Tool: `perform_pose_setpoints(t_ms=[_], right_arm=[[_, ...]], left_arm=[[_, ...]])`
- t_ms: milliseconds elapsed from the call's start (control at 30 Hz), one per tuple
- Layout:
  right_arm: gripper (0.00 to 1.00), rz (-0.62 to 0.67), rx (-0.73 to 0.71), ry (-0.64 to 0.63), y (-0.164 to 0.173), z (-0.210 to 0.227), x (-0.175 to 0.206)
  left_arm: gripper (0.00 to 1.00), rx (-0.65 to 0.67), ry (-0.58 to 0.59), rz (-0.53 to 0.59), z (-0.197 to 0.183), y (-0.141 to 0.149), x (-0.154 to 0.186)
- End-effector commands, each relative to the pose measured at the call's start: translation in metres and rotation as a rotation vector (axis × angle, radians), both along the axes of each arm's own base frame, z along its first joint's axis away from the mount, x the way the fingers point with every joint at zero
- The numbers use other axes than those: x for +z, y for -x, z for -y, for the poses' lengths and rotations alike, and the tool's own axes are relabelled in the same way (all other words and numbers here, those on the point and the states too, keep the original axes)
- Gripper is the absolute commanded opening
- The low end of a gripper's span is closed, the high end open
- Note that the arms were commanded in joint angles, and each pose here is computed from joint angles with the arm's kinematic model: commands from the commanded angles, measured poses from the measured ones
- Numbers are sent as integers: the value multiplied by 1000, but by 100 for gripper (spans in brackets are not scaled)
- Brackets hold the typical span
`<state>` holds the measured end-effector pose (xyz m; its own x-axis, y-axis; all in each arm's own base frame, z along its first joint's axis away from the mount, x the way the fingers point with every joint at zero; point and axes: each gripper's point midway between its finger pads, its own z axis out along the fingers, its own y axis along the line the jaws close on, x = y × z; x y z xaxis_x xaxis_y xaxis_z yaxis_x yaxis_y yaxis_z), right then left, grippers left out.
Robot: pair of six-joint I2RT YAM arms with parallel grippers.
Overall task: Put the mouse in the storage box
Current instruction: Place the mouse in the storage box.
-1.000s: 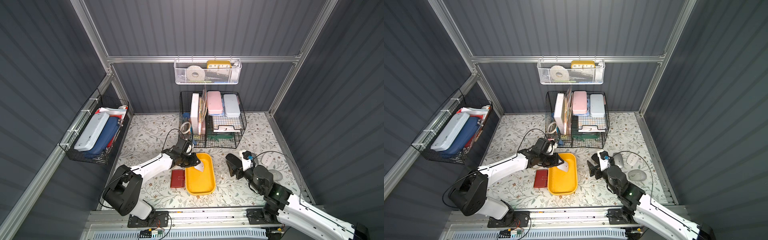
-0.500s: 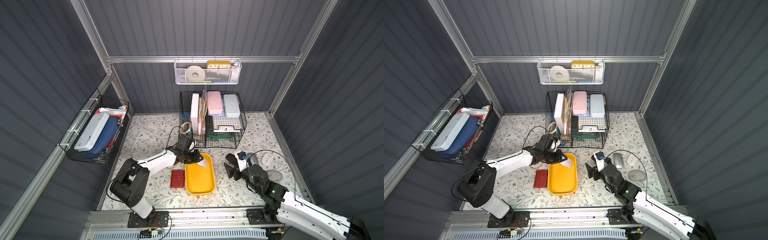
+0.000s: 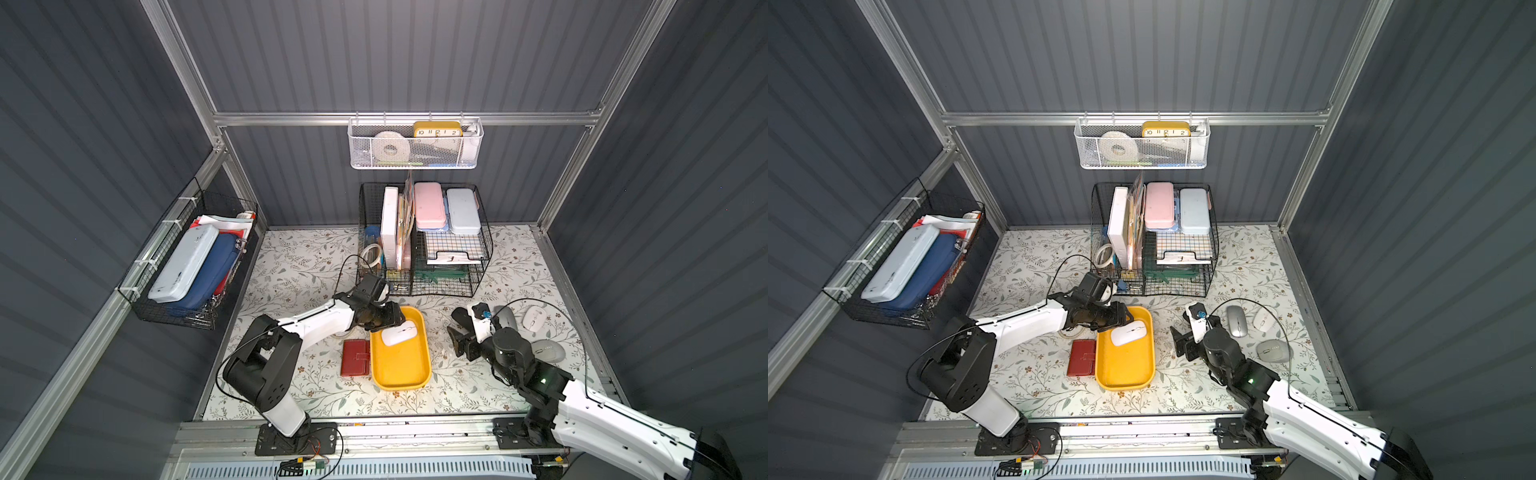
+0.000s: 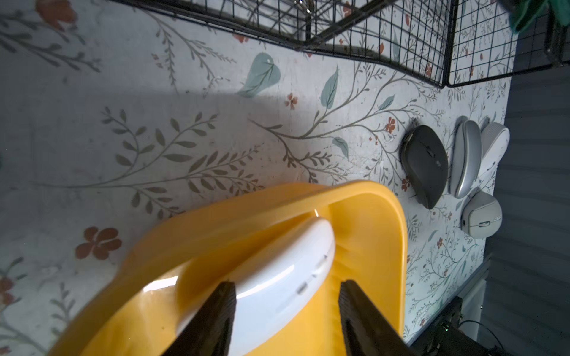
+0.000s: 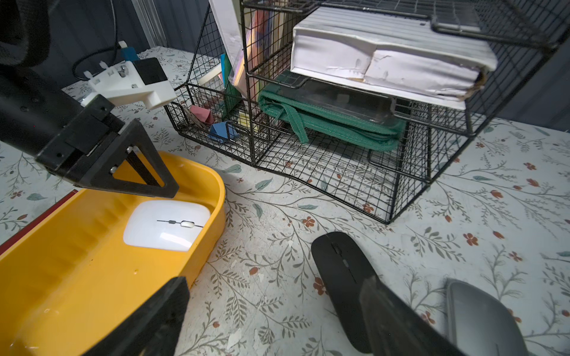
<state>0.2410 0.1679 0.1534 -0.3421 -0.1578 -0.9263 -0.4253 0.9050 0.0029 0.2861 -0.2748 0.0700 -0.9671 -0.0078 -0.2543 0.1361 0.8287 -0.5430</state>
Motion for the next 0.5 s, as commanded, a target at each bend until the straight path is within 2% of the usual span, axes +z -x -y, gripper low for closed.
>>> perform_pose_setpoints(t_ms=[0, 200, 300, 400, 467], right_arm=[[93, 32, -20, -36, -7, -2, 18], [95, 15, -43, -23, -13, -1, 17], [99, -24, -149, -20, -26, 18, 12], [99, -157, -274, -31, -42, 46, -3], [99, -244, -248, -48, -48, 45, -17]], left_arm=[[63, 7, -42, -13, -7, 3, -5], [66, 14, -66, 11, -11, -1, 4], [67, 8, -50, 49, -12, 0, 20], [69, 7, -42, 85, -17, 3, 36], [71, 5, -43, 101, -20, 6, 44]])
